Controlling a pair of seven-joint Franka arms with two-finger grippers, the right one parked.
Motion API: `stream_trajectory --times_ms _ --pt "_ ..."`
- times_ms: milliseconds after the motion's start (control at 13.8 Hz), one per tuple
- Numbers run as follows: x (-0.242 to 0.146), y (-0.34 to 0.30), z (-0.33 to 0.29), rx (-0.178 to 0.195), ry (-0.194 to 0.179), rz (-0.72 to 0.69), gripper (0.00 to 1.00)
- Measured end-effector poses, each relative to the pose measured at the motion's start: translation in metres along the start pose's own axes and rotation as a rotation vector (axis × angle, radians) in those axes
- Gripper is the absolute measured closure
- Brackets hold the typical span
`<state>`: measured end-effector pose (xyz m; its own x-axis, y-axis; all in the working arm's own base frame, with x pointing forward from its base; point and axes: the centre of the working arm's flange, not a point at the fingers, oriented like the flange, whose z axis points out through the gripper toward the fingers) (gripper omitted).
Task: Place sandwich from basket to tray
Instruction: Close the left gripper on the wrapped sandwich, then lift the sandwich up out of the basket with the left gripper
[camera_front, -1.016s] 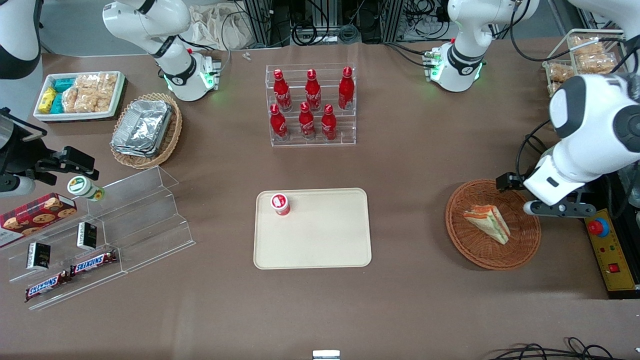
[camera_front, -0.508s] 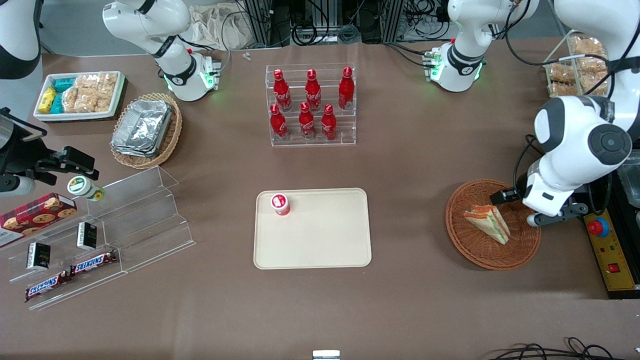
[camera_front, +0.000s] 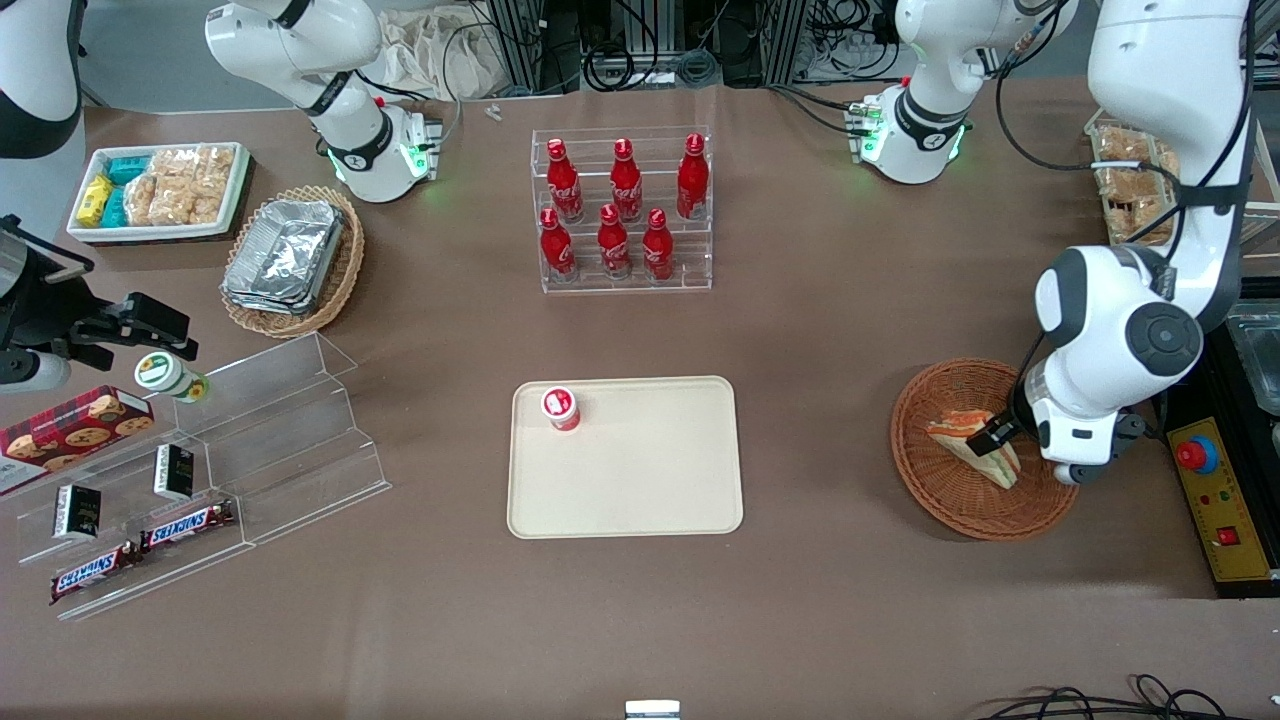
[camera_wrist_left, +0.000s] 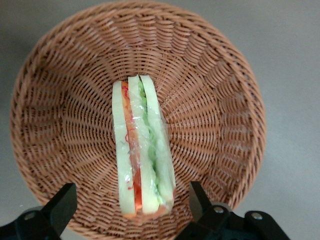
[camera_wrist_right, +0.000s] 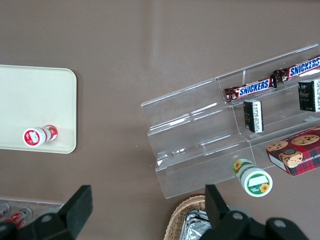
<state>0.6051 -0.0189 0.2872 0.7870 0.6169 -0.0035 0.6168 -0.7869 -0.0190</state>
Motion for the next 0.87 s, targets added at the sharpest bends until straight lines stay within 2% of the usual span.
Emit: stream_trajectory --times_ms 145,726,871 --pt "0.001 0.0 0.016 0.006 -0.009 -0.013 0.0" --pt "0.013 -0.01 0.053 0.015 -0.005 -0.043 0.04" --pt "0.015 -0.011 0.052 0.009 0.003 -0.049 0.23"
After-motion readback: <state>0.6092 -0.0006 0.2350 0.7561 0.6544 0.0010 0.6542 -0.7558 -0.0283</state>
